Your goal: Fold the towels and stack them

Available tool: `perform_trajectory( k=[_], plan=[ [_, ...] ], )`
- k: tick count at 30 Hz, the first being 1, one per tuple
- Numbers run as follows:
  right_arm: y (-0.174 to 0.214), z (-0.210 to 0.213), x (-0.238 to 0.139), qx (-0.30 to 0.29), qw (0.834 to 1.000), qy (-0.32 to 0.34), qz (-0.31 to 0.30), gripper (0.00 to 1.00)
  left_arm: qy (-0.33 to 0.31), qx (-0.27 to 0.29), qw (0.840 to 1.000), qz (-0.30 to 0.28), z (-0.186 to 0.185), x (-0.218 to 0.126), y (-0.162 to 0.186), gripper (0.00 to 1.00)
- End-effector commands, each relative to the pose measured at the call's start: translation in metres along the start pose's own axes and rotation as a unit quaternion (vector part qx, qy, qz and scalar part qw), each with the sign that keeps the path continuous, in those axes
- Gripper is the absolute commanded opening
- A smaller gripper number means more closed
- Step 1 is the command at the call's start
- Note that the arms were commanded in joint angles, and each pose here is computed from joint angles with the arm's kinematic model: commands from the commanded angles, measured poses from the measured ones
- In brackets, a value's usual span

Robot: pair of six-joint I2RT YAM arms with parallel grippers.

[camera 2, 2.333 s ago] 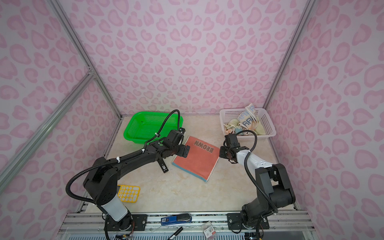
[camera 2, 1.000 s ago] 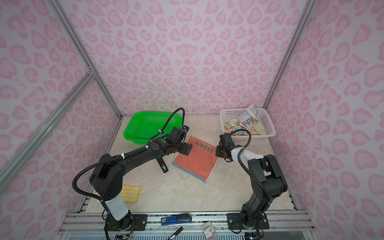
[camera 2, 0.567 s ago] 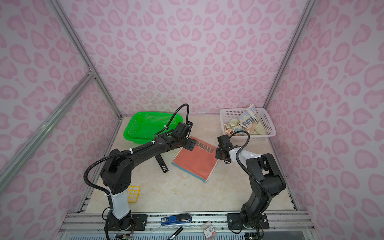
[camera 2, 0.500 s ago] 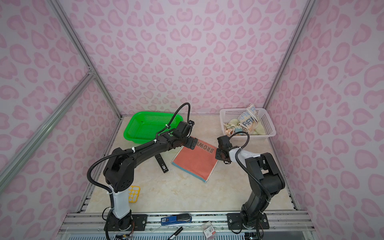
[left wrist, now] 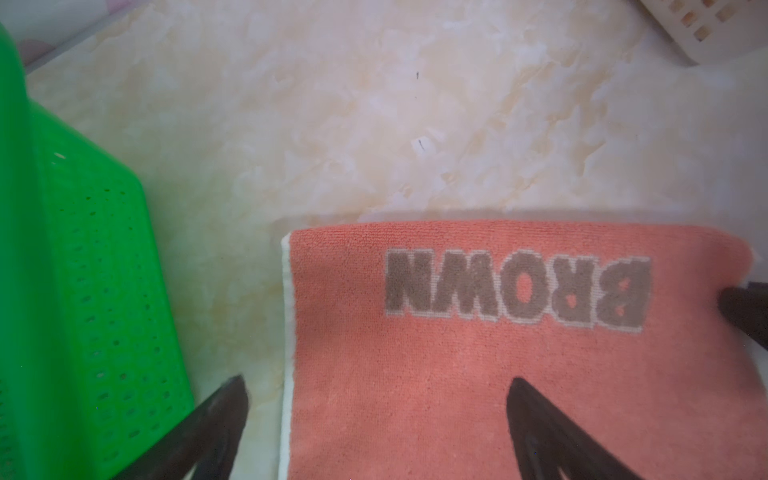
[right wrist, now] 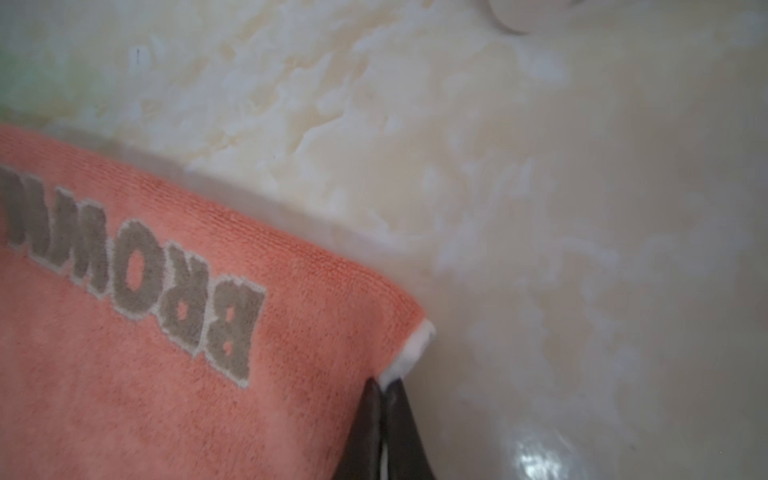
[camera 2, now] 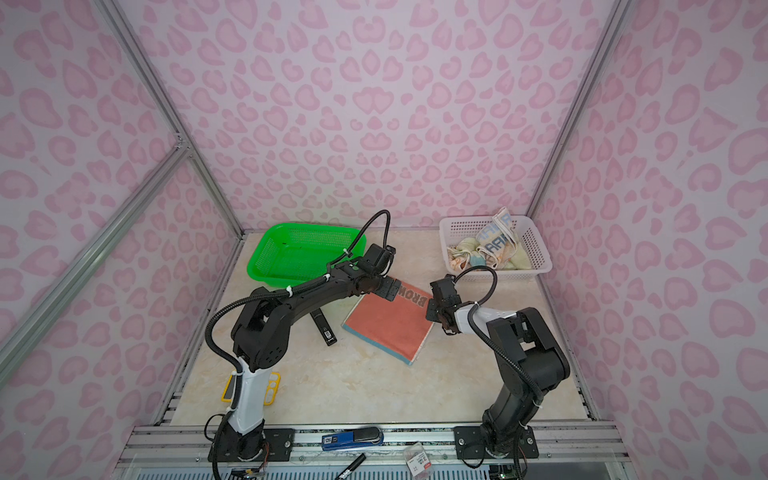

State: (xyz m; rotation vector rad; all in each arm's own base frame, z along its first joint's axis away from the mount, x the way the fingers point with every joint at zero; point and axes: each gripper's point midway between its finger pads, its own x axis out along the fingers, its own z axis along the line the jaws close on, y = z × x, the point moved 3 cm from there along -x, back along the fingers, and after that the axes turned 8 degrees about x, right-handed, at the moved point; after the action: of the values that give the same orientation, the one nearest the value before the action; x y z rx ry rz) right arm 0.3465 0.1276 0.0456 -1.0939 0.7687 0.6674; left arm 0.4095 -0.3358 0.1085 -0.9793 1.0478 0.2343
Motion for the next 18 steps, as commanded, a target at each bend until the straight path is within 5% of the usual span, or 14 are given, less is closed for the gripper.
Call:
perform_trajectory(
  k=[1, 9, 14, 18],
  plan=[
    [0.035, -0.022, -0.005, 0.007, 0.997, 0.034, 0.066, 0.00, 0.011, 0.001, 1.000, 0.008, -0.004, 0.005, 0.003, 0.99],
    [0.060, -0.041, -0.035, 0.037, 0.996, 0.032, 0.072, 0.00, 0.032, 0.011, 0.999, 0.020, -0.010, 0.004, 0.013, 0.99],
    [0.051, -0.044, -0.057, 0.024, 0.997, 0.037, 0.055, 0.29, 0.042, 0.013, 0.999, 0.015, -0.013, 0.005, 0.002, 0.98],
    [0.037, -0.047, -0.072, 0.022, 0.998, 0.047, 0.041, 0.40, 0.054, 0.012, 0.998, 0.001, -0.016, 0.009, -0.014, 0.98]
  ],
)
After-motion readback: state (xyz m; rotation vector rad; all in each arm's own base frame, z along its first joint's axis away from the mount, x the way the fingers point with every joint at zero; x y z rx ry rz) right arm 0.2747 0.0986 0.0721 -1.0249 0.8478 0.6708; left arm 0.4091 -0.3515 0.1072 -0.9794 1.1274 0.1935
